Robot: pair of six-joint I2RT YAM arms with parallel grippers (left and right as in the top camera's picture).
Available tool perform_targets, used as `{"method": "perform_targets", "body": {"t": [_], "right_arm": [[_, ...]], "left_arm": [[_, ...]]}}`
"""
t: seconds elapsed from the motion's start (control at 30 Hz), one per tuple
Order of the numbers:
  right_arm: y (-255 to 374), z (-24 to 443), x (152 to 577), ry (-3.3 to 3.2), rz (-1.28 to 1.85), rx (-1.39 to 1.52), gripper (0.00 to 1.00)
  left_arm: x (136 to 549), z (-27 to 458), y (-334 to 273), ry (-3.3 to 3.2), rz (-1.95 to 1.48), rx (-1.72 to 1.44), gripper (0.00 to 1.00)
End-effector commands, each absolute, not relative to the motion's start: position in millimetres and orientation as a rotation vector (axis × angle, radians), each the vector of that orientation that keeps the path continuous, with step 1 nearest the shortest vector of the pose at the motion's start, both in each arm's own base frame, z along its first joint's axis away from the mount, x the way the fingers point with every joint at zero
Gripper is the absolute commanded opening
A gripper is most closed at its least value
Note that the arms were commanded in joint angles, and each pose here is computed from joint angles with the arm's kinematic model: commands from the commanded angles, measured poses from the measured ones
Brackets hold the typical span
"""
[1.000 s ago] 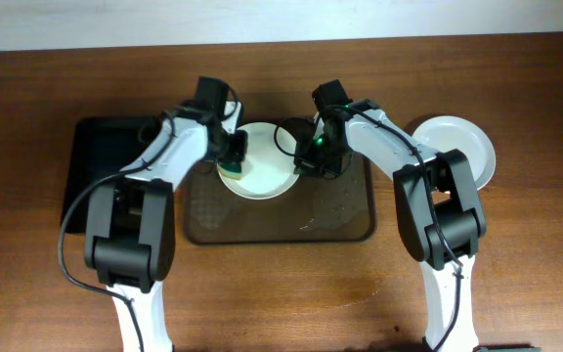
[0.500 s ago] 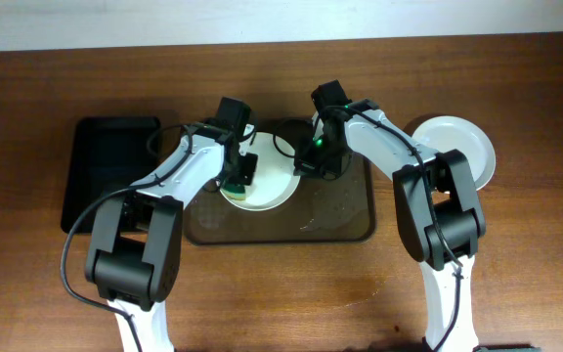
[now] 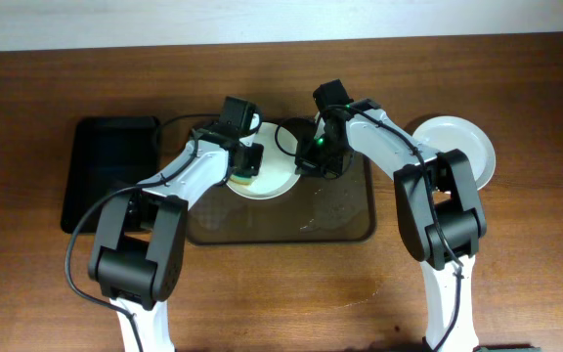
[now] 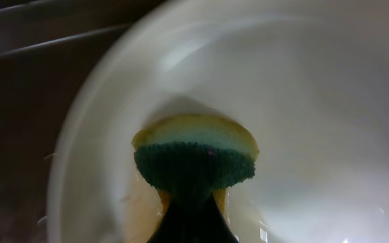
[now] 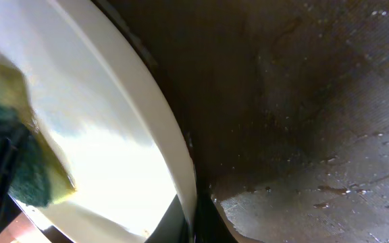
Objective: Clean dirty plates on tray and stack at the side
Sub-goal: 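Scrub the held plate with the sponge in the left gripper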
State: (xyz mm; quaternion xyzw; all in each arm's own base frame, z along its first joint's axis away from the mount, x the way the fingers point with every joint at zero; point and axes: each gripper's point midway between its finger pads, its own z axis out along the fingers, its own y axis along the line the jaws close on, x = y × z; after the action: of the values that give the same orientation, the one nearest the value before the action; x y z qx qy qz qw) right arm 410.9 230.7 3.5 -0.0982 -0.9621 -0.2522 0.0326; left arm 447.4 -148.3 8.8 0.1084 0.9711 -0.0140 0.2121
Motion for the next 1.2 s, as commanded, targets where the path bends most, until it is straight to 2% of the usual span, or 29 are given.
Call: {"method": "perform_targets", "body": {"t": [0.0,0.1,0.17,0.3,0.5,0.6,0.77,0.93,1.07,1.17], "right_arm": [[222,-27,400,-2.949,-0.654,-0.318,0.04],[222,-27,399,-2.949,-0.654,-0.317,0.04],[222,-27,399,-2.949,-0.653,-0.316,0.04],[224,-27,399,-2.950,-0.654,-0.310,0.04],[225,-27,399,-2.954,-0.658,-0.305,0.04],[225,-27,399,-2.954,-0.658,-0.305,0.04],[225,-27,399,-2.954,-0.658,-0.305,0.04],[225,-27,399,-2.954,-0.657,-0.304,0.04],[225,-27,399,-2.954,-0.657,-0.304,0.04],[225,-27,399,-2.954,-0.657,-0.304,0.04]], "left_arm": [[442,-19,-96,2.720,0.251,-0.098,0.01],[430,-25,-104,2.790,0.207,0.024,0.00],[403,-33,-151,2.873,-0.159,0.495,0.00],[362,-29,-181,2.880,-0.490,0.847,0.00],[351,-10,-200,2.797,-0.717,1.017,0.00],[362,-9,-195,2.783,-0.685,0.978,0.00],[423,-15,-145,2.843,-0.366,0.416,0.01],[470,-5,-107,2.726,-0.221,0.073,0.00],[473,-7,-87,2.721,-0.103,-0.085,0.01],[453,-14,-97,2.811,-0.187,-0.068,0.00]]}}
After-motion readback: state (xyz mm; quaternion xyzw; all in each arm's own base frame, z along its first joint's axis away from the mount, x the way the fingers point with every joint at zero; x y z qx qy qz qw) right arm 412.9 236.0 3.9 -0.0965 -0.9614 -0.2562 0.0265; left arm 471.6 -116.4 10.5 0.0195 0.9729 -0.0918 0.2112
